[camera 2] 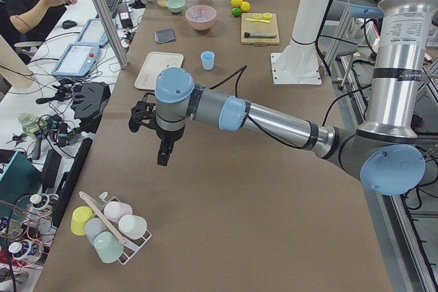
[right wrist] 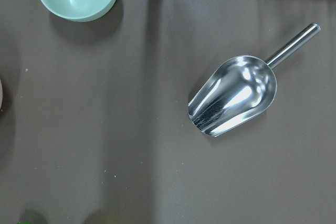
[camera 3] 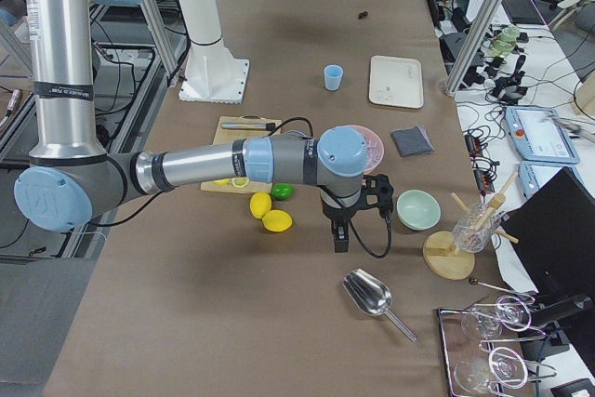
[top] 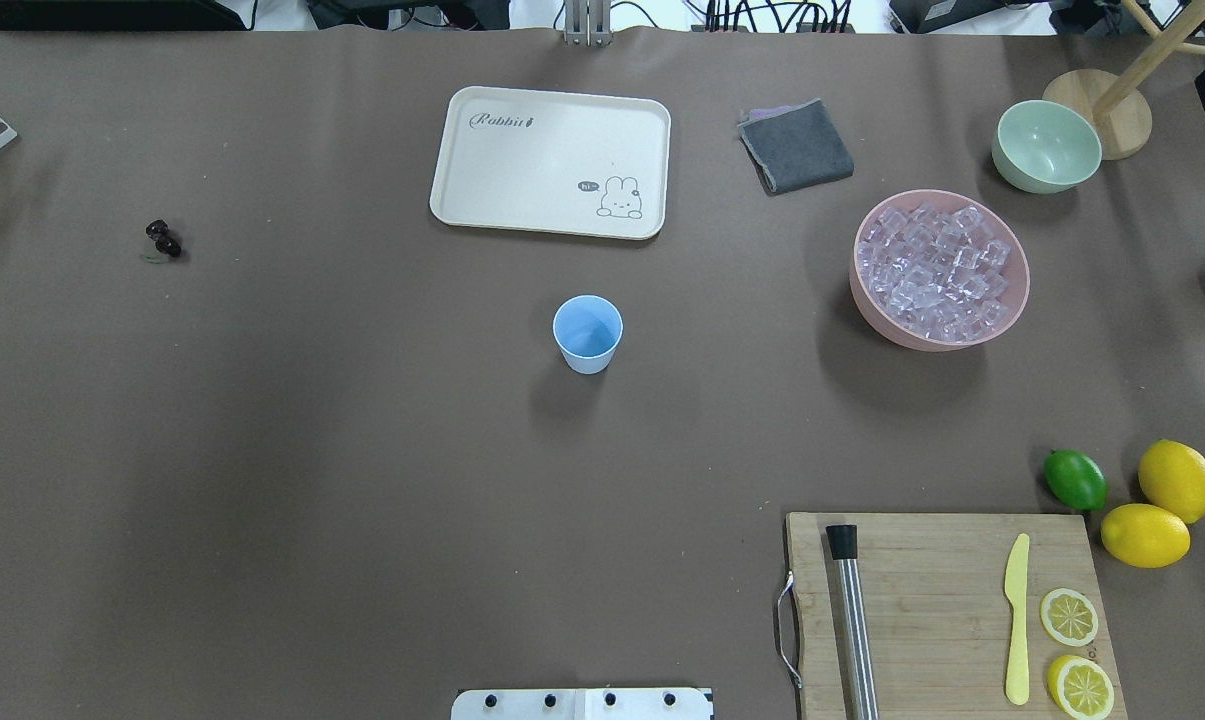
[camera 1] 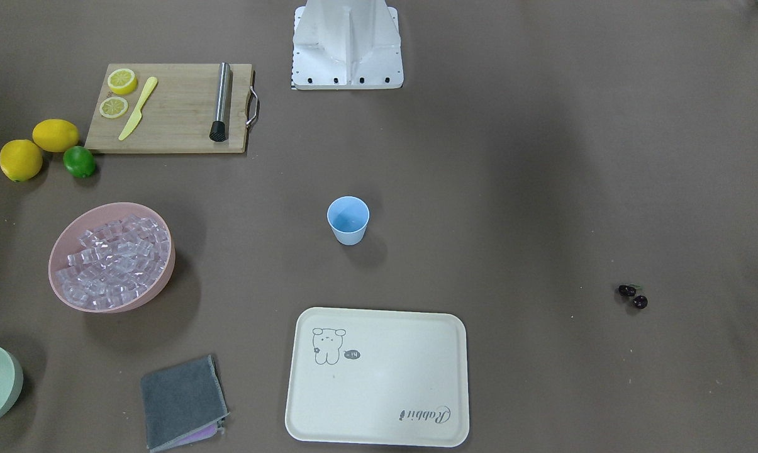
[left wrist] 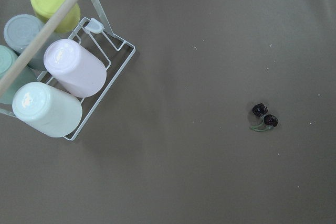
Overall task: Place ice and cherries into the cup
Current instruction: 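Move the right gripper toward the pink bowl of ice cubes, then lower the right gripper into the pink bowl and grasp an ice cube, then carry the ice cube with the right gripper over the blue cup, then release the ice cube into the blue cup and return to the bowl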
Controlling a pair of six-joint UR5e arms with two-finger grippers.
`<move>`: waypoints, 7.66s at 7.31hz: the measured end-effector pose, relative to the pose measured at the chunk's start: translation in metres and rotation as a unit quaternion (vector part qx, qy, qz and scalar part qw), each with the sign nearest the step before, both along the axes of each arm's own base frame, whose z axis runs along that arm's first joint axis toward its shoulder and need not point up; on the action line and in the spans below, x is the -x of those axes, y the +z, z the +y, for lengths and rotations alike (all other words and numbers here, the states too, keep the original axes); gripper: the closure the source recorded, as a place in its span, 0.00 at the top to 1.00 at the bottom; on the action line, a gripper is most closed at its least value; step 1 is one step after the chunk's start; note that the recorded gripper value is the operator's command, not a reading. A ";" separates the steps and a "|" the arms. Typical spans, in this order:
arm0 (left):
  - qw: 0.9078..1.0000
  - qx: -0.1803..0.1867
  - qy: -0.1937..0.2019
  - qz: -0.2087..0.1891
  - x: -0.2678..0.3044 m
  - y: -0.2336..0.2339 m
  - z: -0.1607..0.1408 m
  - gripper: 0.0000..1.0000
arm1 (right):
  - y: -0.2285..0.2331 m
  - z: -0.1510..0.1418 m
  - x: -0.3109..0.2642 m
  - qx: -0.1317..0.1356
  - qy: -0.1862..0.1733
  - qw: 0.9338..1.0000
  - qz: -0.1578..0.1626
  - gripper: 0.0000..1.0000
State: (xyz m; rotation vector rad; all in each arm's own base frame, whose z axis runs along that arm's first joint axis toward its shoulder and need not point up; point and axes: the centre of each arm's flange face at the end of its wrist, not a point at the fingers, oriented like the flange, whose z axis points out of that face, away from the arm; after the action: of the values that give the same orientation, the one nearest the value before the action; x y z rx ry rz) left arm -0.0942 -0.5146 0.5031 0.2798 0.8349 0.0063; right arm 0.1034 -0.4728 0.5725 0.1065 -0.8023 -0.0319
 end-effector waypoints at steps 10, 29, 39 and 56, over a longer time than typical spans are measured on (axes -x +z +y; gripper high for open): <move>1.000 -0.008 0.001 -0.001 -0.001 -0.005 -0.004 0.98 | -0.153 -0.108 0.263 0.060 0.012 0.998 -0.016 0.90; 1.000 -0.023 0.001 -0.002 0.000 -0.011 -0.005 0.98 | -0.158 -0.054 0.448 0.156 0.167 0.973 0.019 0.26; 1.000 -0.023 0.001 -0.002 0.000 -0.010 -0.005 0.98 | -0.320 -0.090 0.454 0.168 0.146 0.975 -0.023 0.17; 1.000 -0.025 0.001 -0.002 -0.001 -0.012 -0.005 0.98 | -0.245 -0.064 0.440 0.078 0.078 0.993 0.030 0.99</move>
State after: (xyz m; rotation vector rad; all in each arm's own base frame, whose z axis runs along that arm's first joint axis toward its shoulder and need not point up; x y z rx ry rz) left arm -0.0936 -0.5199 0.4911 0.3262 0.8324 0.0295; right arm -0.3371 -0.5367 0.3271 0.0206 -0.7308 0.1750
